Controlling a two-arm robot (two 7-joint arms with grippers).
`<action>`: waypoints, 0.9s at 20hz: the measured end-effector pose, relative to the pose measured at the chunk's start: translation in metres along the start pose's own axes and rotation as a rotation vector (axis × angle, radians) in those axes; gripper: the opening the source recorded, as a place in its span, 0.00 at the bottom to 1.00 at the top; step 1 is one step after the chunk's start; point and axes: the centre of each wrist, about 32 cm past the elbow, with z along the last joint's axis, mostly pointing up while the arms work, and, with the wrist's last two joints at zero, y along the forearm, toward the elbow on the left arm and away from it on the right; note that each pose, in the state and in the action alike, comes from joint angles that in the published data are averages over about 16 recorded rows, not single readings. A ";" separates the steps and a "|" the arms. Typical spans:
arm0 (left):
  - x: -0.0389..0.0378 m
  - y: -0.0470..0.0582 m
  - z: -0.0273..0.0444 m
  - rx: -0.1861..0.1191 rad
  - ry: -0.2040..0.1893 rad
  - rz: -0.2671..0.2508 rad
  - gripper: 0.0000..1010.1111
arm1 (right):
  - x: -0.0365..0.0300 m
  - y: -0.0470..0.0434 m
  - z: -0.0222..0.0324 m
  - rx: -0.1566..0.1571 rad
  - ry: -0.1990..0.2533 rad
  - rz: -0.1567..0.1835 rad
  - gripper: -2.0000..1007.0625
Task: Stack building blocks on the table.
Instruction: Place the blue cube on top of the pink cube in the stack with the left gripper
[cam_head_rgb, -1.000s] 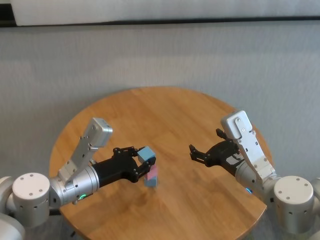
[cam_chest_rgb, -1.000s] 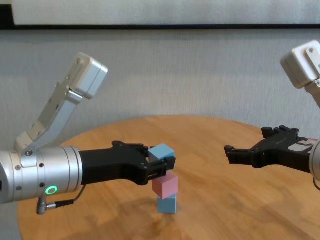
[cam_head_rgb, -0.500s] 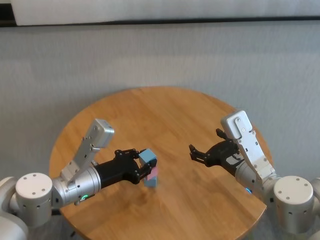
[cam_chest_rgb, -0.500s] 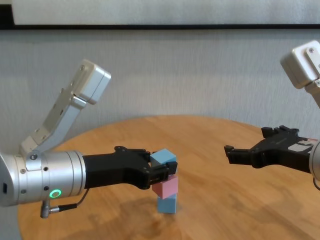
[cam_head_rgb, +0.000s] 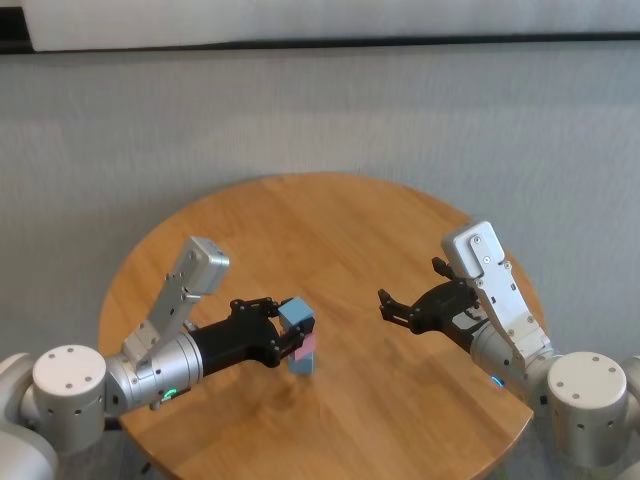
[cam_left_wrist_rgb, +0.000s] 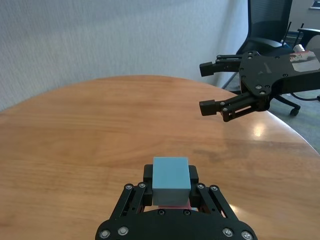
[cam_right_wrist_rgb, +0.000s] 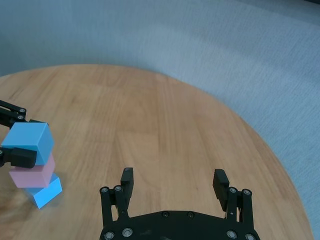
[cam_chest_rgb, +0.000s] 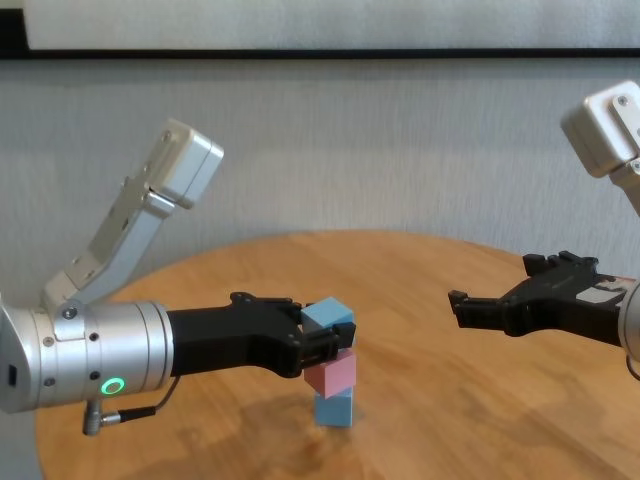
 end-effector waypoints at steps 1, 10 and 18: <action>-0.0003 0.000 0.0004 -0.001 0.000 0.000 0.40 | 0.0000 0.0000 0.0000 0.000 0.000 0.000 1.00; -0.0032 0.003 0.0059 -0.011 -0.008 0.004 0.53 | 0.0000 0.0000 0.0000 0.000 0.000 0.000 1.00; -0.0051 0.006 0.0112 -0.021 -0.023 0.017 0.78 | 0.0000 0.0000 0.0000 0.000 0.000 0.000 1.00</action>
